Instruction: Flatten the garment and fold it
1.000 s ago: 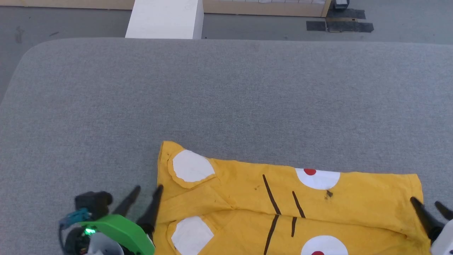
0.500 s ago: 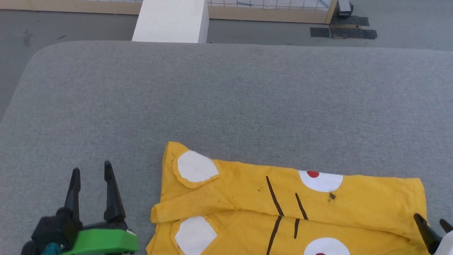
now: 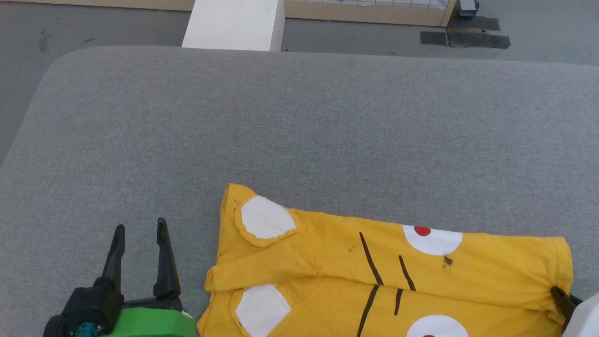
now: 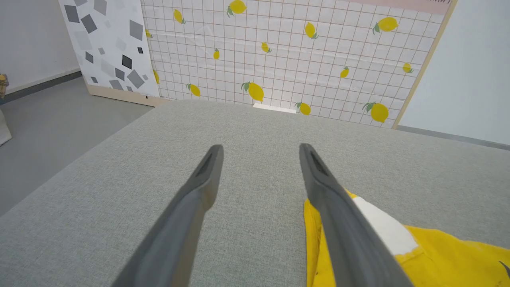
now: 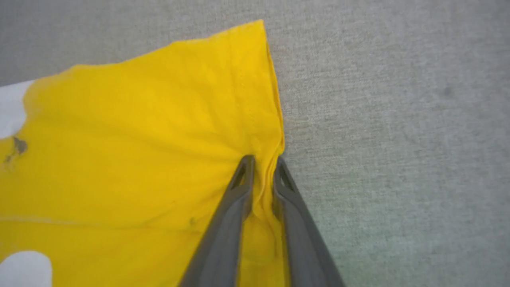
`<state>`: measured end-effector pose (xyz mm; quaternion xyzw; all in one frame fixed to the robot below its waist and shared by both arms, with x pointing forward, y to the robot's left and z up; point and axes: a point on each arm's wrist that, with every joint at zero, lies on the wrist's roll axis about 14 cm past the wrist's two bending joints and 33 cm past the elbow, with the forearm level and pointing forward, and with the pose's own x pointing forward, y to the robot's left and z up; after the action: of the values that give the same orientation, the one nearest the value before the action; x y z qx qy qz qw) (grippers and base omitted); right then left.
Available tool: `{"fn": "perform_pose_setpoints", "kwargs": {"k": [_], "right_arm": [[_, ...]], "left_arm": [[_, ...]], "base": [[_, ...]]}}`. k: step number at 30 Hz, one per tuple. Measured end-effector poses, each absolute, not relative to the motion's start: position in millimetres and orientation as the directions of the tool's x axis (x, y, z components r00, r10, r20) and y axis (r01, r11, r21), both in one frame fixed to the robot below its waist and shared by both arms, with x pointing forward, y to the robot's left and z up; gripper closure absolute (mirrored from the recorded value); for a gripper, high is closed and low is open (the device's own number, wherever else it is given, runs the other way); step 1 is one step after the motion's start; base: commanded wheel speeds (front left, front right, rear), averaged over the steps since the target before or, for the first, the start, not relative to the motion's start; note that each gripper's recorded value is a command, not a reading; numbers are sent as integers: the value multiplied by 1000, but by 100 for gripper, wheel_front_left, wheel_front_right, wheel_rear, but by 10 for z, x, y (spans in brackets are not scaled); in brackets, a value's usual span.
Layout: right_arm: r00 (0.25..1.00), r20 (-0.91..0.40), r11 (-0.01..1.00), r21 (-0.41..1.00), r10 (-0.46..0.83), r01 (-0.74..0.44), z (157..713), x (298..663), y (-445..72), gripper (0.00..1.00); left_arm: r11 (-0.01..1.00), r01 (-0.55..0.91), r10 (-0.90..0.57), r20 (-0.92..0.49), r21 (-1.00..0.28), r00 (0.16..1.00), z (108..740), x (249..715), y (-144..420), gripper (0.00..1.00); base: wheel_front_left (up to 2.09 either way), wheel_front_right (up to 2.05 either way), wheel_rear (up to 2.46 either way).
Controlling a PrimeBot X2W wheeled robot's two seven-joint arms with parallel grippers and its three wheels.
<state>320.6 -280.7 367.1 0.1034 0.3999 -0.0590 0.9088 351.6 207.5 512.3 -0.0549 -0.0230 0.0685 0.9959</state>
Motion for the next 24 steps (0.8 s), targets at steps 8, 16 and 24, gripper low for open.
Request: {"fn": "perform_pose_setpoints", "kwargs": {"k": [8, 16, 24], "right_arm": [[726, -678, 967, 90, -116, 238, 3961, 3279, -3179, 100], [715, -612, 931, -105, -337, 349, 4411, 3177, -3979, 100], [753, -649, 986, 21, -113, 167, 4455, 3403, -3218, 100]], "left_arm": [[986, -112, 118, 46, -122, 992, 5141, 3523, 2004, 0], [986, -91, 98, 41, -138, 994, 5123, 3531, 1923, 0], [983, -88, 93, 20, -159, 996, 5056, 3515, 1883, 0]], "base": [[0, 0, 0], [0, 0, 0], [0, 0, 0]]}}
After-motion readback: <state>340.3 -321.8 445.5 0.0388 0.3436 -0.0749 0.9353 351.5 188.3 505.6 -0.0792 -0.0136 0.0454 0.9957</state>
